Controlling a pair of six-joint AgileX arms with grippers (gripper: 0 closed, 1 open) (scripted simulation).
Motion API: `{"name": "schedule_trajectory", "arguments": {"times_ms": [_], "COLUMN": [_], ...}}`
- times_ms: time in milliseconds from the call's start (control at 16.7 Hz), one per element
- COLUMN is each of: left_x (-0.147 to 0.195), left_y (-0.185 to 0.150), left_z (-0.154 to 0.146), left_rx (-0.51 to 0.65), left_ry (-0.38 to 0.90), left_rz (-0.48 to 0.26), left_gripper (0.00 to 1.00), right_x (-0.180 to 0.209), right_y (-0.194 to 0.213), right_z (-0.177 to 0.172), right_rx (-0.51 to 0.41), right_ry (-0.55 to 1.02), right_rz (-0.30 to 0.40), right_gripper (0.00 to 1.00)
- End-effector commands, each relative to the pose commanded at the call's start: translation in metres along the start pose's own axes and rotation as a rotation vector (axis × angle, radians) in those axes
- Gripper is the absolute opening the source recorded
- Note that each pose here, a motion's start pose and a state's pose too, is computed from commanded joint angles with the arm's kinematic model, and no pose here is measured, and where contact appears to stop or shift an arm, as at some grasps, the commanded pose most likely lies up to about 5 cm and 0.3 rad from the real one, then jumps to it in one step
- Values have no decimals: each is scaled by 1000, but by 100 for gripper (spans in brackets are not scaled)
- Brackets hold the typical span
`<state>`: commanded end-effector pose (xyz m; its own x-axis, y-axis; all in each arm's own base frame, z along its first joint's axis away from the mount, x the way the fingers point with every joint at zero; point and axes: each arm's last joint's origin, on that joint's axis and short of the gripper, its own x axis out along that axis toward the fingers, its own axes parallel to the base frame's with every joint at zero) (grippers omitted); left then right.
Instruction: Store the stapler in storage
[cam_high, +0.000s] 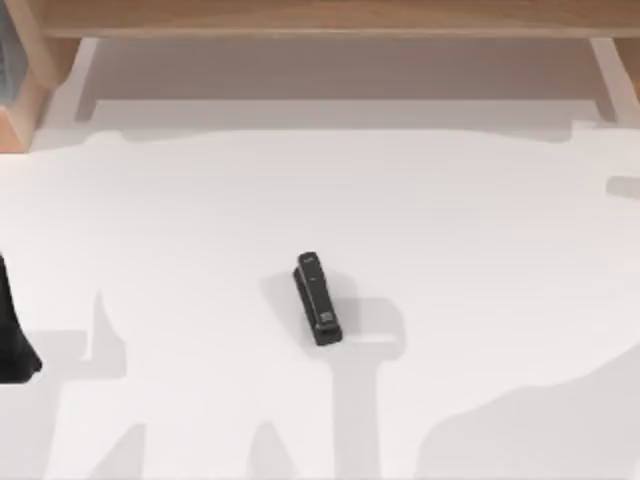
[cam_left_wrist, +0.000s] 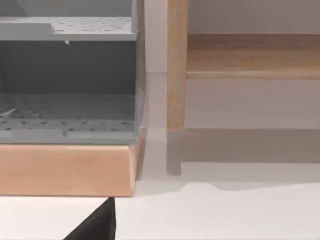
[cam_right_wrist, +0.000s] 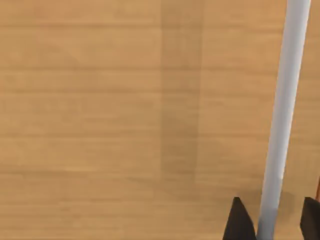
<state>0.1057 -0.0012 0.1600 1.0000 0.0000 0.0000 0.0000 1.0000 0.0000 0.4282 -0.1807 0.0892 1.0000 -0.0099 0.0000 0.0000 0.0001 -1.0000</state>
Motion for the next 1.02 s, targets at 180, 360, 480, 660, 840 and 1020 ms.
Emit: {"name": "schedule_trajectory", "arguments": {"times_ms": [180, 360, 480, 660, 840, 1020], "left_x": [0, 0, 0, 0, 0, 0], "left_y": [0, 0, 0, 0, 0, 0], "left_z": [0, 0, 0, 0, 0, 0], "left_rx": [0, 0, 0, 0, 0, 0], "left_ry": [0, 0, 0, 0, 0, 0], "left_rz": [0, 0, 0, 0, 0, 0], "left_gripper": [100, 100, 100, 100, 100, 100], "right_x": [0, 0, 0, -2, -18, -47], "right_y": [0, 0, 0, 1, 0, 4], "right_z": [0, 0, 0, -2, -3, -1], "right_rx": [0, 0, 0, 3, 3, 11], "right_ry": [0, 0, 0, 5, 6, 4], "right_rz": [0, 0, 0, 3, 1, 18], "right_gripper": [0, 0, 0, 0, 0, 0]}}
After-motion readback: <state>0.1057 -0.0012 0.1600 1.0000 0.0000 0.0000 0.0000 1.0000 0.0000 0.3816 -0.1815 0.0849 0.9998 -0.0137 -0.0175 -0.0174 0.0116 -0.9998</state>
